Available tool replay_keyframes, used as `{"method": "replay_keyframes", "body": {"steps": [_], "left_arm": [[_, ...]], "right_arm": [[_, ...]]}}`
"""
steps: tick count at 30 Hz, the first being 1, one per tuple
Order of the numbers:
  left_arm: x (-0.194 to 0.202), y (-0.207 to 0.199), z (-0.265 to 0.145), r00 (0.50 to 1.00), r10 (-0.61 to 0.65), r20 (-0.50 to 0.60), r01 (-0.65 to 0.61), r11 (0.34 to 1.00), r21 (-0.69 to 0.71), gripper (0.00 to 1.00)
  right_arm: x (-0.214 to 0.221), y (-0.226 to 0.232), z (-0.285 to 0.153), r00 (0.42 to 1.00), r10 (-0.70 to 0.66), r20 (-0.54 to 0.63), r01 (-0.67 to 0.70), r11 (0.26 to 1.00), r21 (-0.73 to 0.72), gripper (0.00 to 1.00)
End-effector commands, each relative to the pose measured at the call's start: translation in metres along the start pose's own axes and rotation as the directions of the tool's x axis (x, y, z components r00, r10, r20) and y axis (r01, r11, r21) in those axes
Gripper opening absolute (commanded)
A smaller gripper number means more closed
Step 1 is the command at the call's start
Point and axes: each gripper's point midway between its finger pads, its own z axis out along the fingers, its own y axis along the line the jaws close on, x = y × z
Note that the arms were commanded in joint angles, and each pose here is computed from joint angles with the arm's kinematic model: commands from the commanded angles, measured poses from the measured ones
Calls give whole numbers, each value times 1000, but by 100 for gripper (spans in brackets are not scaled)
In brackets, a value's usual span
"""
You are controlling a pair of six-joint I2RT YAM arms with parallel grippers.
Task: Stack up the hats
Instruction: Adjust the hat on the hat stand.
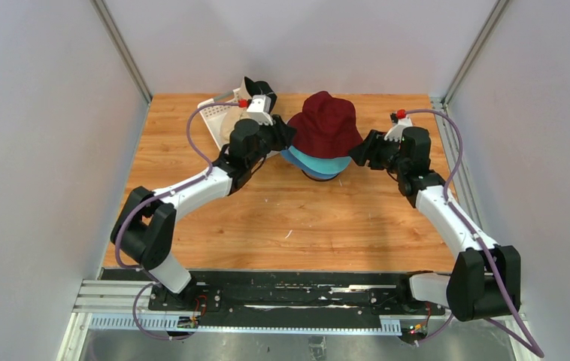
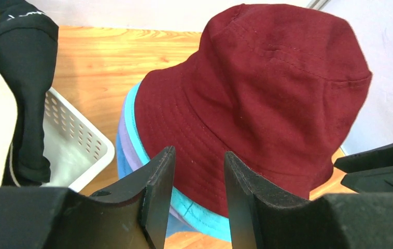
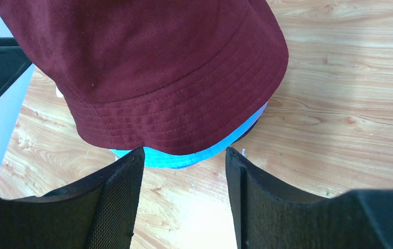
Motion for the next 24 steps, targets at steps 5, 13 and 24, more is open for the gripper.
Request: {"method": "replay_keyframes", "body": {"steps": [5,13,24], "left_arm": [[-9,6,14,998,-64,24,63,998,27,44],[-30,20,-3,963,-264,57,258,962,87,44],[-30,11,12,957,-287,48,277,949,152,44]], "right_arm": [[-4,-1,-3,994,105,28,-103,993,-59,58],[-5,2,-7,942,337,12,-322,909,-263,55],[-6,10,7,853,521,-27,-477,759,-444,55]]}}
